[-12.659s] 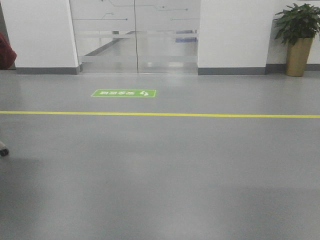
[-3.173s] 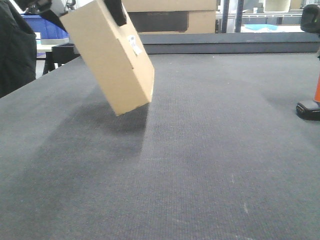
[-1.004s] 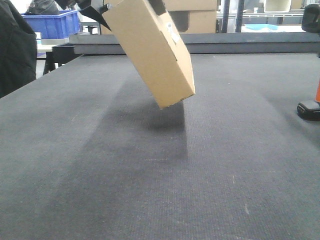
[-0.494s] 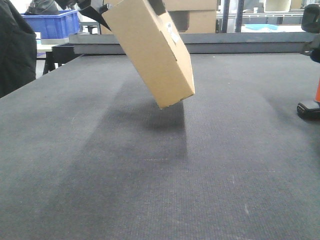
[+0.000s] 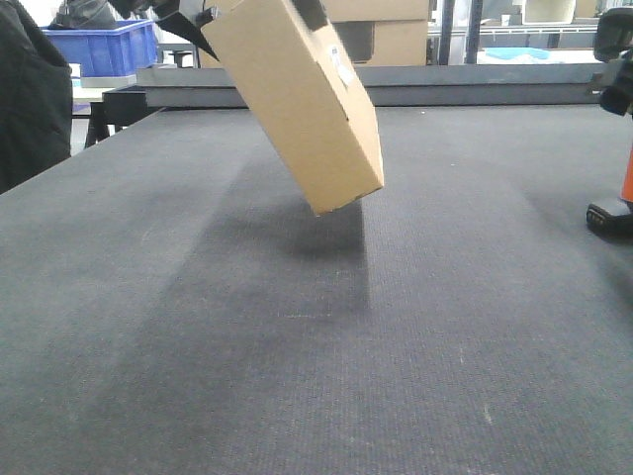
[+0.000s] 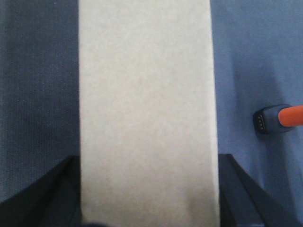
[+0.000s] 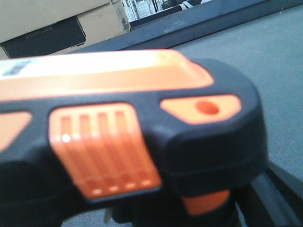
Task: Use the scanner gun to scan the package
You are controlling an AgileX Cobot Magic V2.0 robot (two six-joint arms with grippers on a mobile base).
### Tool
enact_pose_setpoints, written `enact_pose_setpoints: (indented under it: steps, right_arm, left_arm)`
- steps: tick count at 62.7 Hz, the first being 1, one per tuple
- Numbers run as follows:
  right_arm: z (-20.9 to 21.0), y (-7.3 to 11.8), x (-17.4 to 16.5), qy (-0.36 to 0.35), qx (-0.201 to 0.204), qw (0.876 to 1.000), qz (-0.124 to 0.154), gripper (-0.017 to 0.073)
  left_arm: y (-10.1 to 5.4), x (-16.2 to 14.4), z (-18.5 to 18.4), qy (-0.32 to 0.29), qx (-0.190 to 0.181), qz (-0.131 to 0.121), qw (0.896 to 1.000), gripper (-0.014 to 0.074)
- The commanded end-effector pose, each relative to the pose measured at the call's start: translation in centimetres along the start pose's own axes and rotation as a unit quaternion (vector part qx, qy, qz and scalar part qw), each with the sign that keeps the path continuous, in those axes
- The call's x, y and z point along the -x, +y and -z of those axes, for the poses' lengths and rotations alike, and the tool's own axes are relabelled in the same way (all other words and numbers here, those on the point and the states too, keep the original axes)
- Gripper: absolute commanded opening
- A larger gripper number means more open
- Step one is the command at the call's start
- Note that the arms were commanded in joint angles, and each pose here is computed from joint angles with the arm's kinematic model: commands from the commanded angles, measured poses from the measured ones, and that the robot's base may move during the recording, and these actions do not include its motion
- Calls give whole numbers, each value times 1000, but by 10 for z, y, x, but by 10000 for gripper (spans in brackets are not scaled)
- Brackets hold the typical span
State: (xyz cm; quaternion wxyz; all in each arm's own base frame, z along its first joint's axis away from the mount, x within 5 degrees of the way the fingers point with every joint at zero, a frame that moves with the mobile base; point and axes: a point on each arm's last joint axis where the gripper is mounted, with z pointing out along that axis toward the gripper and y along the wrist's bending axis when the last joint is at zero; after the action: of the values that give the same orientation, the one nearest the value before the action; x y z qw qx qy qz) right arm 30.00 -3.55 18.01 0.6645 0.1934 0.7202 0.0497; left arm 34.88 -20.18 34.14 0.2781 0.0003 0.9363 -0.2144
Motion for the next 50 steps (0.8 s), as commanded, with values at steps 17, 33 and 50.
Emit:
enact_pose_setpoints:
  steps: [17, 33, 50]
  right_arm:
    - [-2, 1, 1, -8, 4, 1000, 5, 223]
    - [-2, 1, 1, -9, 4, 1000, 9, -160]
    - [3, 8, 22, -71, 20, 995, 62, -162]
  left_arm:
    - [-3, 2, 1, -12, -8, 2, 1000, -111]
    - [-3, 2, 1, -12, -8, 2, 1000, -111]
    - [-4, -2, 1, 7, -11, 12, 1000, -111]
